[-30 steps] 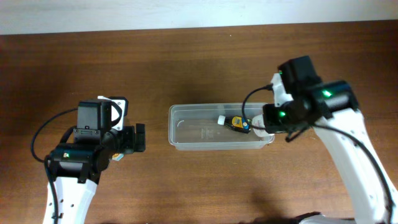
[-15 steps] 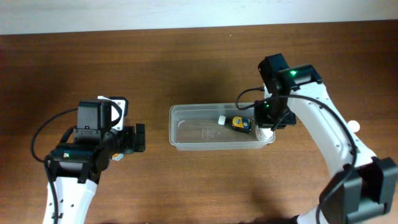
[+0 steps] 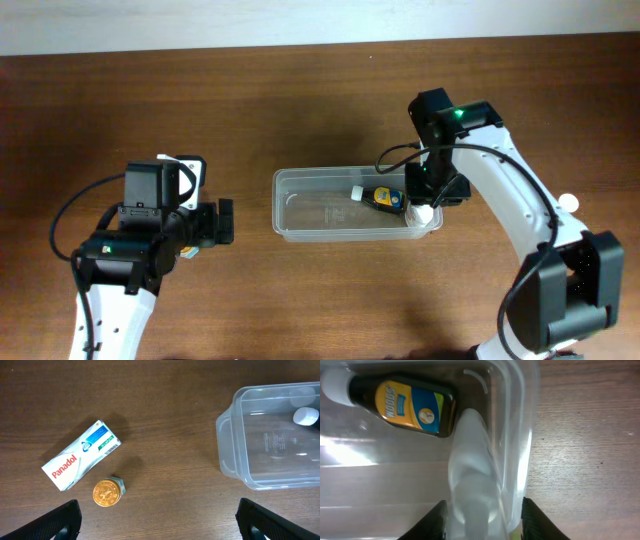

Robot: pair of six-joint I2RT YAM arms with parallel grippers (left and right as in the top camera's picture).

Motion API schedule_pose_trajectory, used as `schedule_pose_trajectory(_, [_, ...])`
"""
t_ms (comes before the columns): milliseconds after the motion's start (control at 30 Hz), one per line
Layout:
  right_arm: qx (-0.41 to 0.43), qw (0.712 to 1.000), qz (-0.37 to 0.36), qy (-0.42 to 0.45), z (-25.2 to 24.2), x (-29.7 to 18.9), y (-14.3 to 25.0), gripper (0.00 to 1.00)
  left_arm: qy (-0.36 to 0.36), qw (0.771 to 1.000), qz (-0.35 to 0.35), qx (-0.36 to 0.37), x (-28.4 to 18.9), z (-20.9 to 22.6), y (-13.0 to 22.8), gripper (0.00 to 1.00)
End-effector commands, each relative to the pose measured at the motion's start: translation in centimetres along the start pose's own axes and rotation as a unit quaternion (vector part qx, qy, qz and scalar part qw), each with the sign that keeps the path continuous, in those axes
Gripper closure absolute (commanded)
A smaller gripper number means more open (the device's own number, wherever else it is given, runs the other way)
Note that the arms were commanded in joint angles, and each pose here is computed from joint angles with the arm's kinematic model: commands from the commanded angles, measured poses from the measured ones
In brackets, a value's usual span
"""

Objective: Pack container
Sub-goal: 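Lower the white tube into the container's right end and release, then grasp the orange-red bottle with the right gripper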

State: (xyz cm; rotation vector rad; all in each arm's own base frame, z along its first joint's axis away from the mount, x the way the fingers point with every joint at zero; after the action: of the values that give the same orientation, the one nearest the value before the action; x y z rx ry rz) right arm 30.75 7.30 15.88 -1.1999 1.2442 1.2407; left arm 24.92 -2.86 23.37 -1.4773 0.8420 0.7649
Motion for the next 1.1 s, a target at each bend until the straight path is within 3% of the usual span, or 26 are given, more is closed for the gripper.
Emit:
schedule_pose_trajectory(0, [0.002,0.995,-0.097,-0.012,-0.6,-5.6,0.0,0.58,0.005,1.000,-0.008,-0.006,-0.4,0.0,-0.5,0.01])
schedule_pose_trajectory(100, [0.032,0.986,-0.162,-0.022,-2.5,-9.5,0.3,0.51,0.005,1.000,-0.008,-0.006,-0.4,0.0,-0.5,0.01])
schedule_pose_trajectory(167, [0.079,0.974,-0.211,-0.021,-5.5,-12.3,0.9,0.42,0.005,1.000,-0.008,-0.006,-0.4,0.0,-0.5,0.01])
schedule_pose_trajectory(267, [0.181,0.954,-0.240,-0.005,-11.8,-13.9,2.3,0.39,0.005,1.000,-0.008,-0.006,-0.4,0.0,-0.5,0.01])
schedule_pose_trajectory(400, [0.270,0.941,-0.205,0.016,-17.8,-12.3,3.5,0.38,0.005,1.000,-0.008,-0.006,-0.4,0.0,-0.5,0.00])
schedule_pose_trajectory(633, [0.349,0.932,-0.097,0.012,-23.3,-6.2,3.9,0.36,0.005,1.000,-0.008,-0.006,-0.4,0.0,-0.5,0.01])
schedule_pose_trajectory(933, [0.362,0.932,0.012,-0.018,-25.3,0.8,2.8,0.36,0.005,1.000,-0.008,-0.006,-0.4,0.0,-0.5,0.01])
schedule_pose_trajectory(1067, [0.362,0.931,0.034,-0.023,-25.4,2.1,2.6,0.41,0.005,1.000,-0.008,-0.006,-0.4,0.0,-0.5,0.01])
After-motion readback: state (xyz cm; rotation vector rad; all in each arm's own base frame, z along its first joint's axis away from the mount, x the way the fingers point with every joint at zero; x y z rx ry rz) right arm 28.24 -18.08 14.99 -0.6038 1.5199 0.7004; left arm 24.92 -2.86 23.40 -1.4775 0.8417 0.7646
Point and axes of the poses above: each gripper's point midway between its finger pads, its own x axis out along the fingers, its own z axis along the line the jaws close on, y = z × x, the point moved 5 cm from there along -x, back along the fingers, and after that the axes turned 4 degrees about -x, right-handed, at the moved point
